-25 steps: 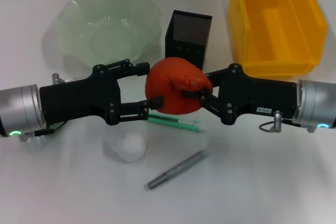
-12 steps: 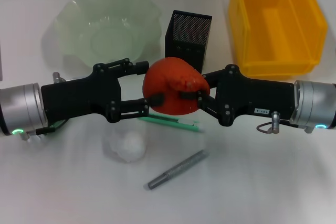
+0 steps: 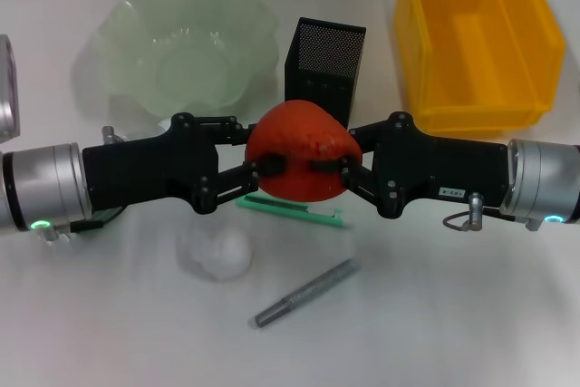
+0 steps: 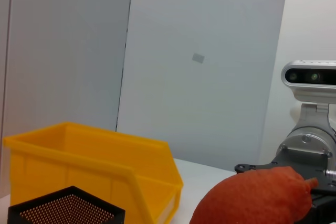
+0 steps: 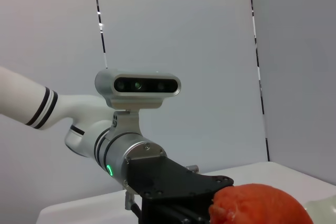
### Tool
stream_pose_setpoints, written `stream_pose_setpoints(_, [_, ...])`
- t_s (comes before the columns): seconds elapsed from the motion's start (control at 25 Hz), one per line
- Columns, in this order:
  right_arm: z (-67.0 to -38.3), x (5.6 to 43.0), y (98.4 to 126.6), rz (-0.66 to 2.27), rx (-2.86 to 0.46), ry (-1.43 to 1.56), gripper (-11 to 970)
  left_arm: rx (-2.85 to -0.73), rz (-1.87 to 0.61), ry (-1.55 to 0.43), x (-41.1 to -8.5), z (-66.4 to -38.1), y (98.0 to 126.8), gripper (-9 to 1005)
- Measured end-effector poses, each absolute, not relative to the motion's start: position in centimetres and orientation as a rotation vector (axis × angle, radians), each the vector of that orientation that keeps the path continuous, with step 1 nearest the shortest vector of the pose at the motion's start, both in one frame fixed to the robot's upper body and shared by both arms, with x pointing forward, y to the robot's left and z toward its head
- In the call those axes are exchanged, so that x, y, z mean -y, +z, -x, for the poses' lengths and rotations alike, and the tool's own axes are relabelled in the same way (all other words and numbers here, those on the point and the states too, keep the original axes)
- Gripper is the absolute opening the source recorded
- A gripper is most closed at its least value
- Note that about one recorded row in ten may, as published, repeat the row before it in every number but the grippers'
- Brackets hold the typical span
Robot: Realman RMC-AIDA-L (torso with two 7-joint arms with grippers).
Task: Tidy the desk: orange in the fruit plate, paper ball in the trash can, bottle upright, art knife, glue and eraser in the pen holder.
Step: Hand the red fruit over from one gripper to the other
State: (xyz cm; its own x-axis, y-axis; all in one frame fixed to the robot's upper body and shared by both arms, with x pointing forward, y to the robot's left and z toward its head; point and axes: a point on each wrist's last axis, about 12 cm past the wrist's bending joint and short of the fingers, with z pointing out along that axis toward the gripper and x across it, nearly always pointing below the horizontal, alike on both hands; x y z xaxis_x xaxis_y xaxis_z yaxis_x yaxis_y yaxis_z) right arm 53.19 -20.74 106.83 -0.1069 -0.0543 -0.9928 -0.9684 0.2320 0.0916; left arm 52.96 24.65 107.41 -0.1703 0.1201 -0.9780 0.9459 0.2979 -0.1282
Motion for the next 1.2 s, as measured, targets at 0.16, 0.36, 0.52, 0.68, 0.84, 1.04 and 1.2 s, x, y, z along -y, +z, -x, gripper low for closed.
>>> stream_pose_setpoints(0.16, [-53.20,20.73,106.82,1.035,-1.433,1.074,43,-1.555,-1.010,-1.029,-24.56,-53.07,107.49,367])
stream_pose_setpoints(0.36, [-53.22,20.72,106.78,1.043,-1.441,1.076,63,-1.563,-1.003,-1.044,-24.41,-53.25,107.64,340])
stream_pose_setpoints(0.52, [-53.18,20.63,106.73,1.059,-1.445,1.078,78,-1.565,-1.001,-1.049,-24.34,-53.32,107.70,316])
stream_pose_setpoints(0.68, [-53.18,20.69,106.67,1.057,-1.449,1.075,94,-1.566,-0.999,-1.051,-24.31,-53.36,107.73,290])
stream_pose_setpoints(0.84, [-53.08,20.90,106.58,1.050,-1.453,1.070,236,-1.567,-0.993,-1.059,-24.18,-53.48,107.85,262])
stream_pose_setpoints(1.04, [-53.06,21.10,106.55,1.038,-1.455,1.062,465,-1.565,-0.990,-1.062,-24.11,-53.49,107.87,224])
stream_pose_setpoints(1.2, [-52.96,21.29,106.46,1.046,-1.453,1.052,568,-1.567,-0.987,-1.065,-24.12,-53.49,107.87,191])
